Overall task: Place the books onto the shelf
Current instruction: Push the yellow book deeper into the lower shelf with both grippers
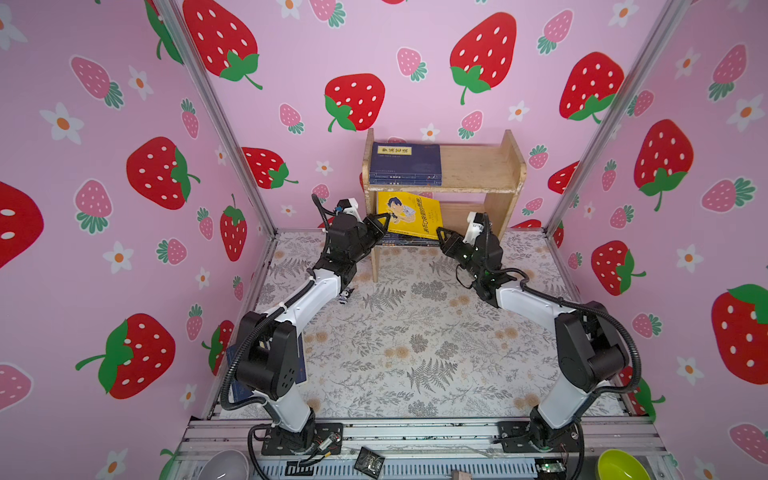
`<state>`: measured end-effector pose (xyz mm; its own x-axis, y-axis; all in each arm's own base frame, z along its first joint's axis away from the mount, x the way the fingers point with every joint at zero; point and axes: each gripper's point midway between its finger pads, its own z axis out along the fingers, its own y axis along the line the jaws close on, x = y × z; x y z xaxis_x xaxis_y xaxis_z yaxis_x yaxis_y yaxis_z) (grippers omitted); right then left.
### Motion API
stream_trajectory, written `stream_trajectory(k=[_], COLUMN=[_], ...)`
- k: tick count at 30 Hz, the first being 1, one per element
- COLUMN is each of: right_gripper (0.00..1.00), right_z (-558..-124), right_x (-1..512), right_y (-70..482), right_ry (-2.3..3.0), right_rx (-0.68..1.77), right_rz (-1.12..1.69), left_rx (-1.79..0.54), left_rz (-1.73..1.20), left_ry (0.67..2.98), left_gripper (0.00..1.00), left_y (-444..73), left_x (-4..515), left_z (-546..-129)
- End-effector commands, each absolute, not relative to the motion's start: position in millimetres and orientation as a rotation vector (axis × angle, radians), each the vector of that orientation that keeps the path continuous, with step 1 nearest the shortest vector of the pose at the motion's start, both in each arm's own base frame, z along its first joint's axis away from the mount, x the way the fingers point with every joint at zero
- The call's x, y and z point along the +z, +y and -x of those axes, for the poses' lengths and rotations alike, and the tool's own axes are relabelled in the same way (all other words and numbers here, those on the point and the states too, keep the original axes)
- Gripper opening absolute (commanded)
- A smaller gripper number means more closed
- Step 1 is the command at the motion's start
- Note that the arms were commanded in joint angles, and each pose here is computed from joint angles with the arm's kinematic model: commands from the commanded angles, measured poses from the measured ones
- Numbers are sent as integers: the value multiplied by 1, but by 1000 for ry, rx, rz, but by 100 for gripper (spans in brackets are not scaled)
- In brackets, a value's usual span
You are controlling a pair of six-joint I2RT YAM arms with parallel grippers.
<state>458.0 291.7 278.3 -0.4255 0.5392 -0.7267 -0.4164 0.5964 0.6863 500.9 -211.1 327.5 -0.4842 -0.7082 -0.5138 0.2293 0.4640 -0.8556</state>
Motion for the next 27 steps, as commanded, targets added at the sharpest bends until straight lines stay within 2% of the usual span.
stream_trajectory(k=[1, 4, 8, 16, 27], right_gripper=[38, 44, 47, 38, 32], right_z=[-458, -456, -456, -460, -461], right_x=[286, 293, 302, 296, 274], right_y=[302, 299, 298, 304, 325], right_ry=[1689, 1673, 1653, 1671, 1742], right_rx=[1089, 1080, 1085, 1107, 1086], right_rz=[-66, -57, -47, -43, -22], left_rx=[-1247, -1281, -1298, -1275, -1187], left_rz=[375, 391, 394, 398, 406], left_ry=[1686, 1681, 1687, 1699, 1736], left_gripper=[0, 0, 0, 0, 0], left_y=[-213, -211, -212, -210, -202], left_x=[348, 347, 347, 343, 340], left_z=[-506, -507, -508, -509, -506])
